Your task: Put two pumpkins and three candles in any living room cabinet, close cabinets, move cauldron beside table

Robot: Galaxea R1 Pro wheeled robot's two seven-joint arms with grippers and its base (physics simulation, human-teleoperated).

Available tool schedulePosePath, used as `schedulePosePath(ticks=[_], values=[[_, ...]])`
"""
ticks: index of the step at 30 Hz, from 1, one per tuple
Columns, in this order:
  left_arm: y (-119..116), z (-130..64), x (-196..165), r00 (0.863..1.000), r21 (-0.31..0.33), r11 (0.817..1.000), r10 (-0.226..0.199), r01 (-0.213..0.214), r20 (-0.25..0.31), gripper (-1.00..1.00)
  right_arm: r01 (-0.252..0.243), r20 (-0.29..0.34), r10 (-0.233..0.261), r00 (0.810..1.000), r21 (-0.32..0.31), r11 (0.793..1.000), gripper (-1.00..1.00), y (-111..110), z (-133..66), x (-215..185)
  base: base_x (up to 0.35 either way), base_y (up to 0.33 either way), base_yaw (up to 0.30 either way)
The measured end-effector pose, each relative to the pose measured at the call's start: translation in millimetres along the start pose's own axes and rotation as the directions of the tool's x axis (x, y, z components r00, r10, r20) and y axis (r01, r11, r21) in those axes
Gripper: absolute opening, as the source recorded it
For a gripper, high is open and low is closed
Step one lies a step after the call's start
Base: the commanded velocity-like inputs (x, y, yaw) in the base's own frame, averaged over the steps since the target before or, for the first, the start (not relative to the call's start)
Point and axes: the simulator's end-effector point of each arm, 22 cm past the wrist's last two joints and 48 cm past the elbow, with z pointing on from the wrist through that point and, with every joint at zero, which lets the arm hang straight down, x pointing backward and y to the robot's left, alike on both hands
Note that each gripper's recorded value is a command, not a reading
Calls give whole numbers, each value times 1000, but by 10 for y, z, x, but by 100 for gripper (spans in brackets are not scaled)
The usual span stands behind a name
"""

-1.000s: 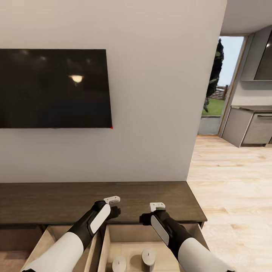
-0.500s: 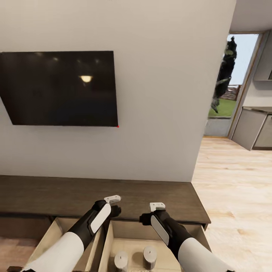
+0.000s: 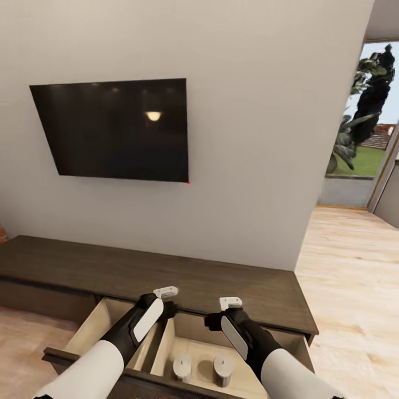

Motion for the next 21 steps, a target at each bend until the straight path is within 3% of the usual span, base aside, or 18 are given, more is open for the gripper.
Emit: schedulePosePath(ticks=[21], values=[[11, 1, -3, 1000, -1, 1000, -2, 2, 0, 100, 2, -1, -2, 1000, 3, 1000, 100, -3, 0, 3, -1, -3, 276]])
